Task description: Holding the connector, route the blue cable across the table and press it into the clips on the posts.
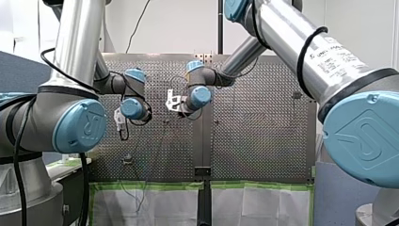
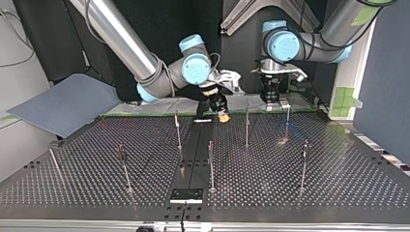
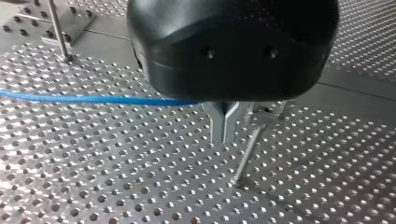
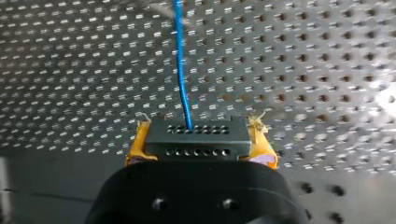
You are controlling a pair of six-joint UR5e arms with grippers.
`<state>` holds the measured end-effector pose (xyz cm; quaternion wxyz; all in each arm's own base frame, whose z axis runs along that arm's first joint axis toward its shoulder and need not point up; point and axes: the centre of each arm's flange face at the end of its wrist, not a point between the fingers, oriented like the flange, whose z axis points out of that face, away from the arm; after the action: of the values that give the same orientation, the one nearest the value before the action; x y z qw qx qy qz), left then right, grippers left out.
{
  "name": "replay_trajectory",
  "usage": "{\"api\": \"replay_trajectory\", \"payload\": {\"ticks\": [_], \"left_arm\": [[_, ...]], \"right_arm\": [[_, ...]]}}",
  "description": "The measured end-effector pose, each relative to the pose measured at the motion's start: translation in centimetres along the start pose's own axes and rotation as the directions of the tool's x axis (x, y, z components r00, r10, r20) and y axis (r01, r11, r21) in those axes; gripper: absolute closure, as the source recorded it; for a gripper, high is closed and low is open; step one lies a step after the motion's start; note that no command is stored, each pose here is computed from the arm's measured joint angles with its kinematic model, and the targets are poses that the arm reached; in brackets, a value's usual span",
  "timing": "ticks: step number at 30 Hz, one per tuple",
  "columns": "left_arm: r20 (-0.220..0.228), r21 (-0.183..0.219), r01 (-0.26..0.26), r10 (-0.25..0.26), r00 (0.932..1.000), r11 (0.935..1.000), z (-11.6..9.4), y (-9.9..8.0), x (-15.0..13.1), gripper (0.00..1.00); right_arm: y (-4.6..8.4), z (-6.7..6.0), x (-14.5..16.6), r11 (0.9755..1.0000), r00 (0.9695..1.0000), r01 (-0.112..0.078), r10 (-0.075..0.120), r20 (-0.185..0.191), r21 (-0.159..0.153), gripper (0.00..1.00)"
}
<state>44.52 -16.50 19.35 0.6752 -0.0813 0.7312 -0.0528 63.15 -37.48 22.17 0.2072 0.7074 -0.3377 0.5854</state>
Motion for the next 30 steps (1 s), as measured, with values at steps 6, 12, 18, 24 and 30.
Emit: {"api": "replay_trajectory", "payload": {"ticks": [6, 12, 18, 24, 30], "left_arm": [[-0.007, 0.026, -0.006, 0.007, 1.0, 0.9997, 1.4, -0.4, 1.1, 1.0], [-0.012, 0.03, -0.01, 0.01, 0.9999, 0.9995, 2.5, -0.4, 2.8, 1.0], [-0.041, 0.008, -0.01, 0.01, 0.9991, 0.9999, 2.9, 0.3, 4.6, 1.0], [-0.072, -0.012, -0.02, 0.019, 0.9972, 0.9997, 2.8, 0.8, 5.8, 1.0], [-0.063, -0.011, -0.02, 0.019, 0.9978, 0.9997, 3.1, 0.8, 5.7, 1.0]], "right_arm": [[1.0, -0.6, -2.5, 1.0, 0.9986, -0.003, 0.003, 0.053, -0.001, 1.0], [2.7, -1.0, -4.8, 0.9999, 0.9946, -0.009, 0.009, 0.103, -0.005, 1.0], [4.5, -0.9, -5.9, 0.9994, 0.993, -0.029, 0.031, 0.114, -0.018, 1.0], [5.6, -0.2, -5.4, 0.9984, 0.9953, -0.056, 0.056, 0.08, 0.006, 1.0], [6.1, 0.4, -4.5, 0.9976, 0.9964, -0.063, 0.061, 0.059, 0.027, 1.0]]}}
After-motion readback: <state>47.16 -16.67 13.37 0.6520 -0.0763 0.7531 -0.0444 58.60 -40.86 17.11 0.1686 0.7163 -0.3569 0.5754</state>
